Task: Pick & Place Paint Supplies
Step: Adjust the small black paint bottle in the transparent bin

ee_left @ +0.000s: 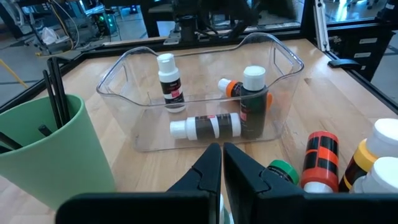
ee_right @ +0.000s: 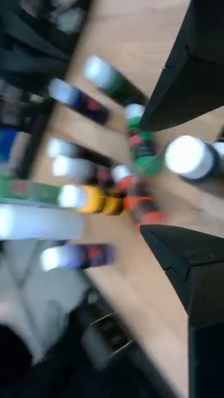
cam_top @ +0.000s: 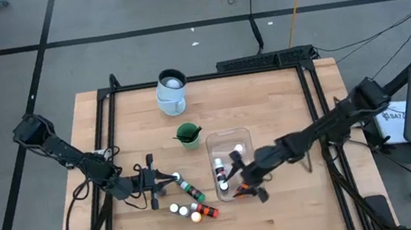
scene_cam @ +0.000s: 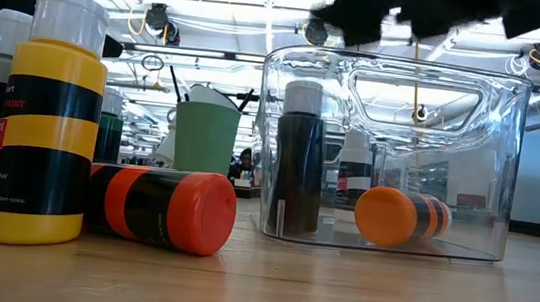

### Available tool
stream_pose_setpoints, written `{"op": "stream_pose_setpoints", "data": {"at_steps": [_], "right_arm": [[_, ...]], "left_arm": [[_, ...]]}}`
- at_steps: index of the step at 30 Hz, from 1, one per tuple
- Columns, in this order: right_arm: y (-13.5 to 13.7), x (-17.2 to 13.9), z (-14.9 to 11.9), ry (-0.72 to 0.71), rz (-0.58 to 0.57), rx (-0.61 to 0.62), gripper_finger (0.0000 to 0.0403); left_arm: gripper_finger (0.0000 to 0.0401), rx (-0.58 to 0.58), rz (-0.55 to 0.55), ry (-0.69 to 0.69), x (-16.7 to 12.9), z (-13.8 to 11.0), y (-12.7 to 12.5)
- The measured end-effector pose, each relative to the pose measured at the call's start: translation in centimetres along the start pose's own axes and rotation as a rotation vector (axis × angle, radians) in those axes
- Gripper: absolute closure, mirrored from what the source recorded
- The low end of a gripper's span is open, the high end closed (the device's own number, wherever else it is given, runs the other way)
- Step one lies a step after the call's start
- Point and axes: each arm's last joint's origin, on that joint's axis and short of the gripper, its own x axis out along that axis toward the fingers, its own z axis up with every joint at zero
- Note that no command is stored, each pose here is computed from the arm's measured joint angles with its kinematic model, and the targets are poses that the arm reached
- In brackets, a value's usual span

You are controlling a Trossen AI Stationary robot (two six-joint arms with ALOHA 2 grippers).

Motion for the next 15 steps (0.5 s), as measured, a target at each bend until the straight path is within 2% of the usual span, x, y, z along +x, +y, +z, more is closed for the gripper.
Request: {"op": "stream_pose_setpoints", "data": {"at_steps": [4, 9, 15], "right_arm": [[-1.1, 2.1, -0.6, 0.104, -0.003, 0.017, 0.0149], [-2.2, 3.8, -1.1, 0.117, 0.065, 0.062, 0.0149], [-2.5, 4.4, -2.2, 0.163, 0.064, 0.066, 0.0149]], "left_arm": [[0.0380, 0.002, 0.000, 0.002, 0.0, 0.0, 0.0], [0.0380, 0.014, -0.012, 0.019, 0.0, -0.2, 0.0], [0.0380, 0.005, -0.043, 0.029, 0.0, -0.3, -0.1]]}}
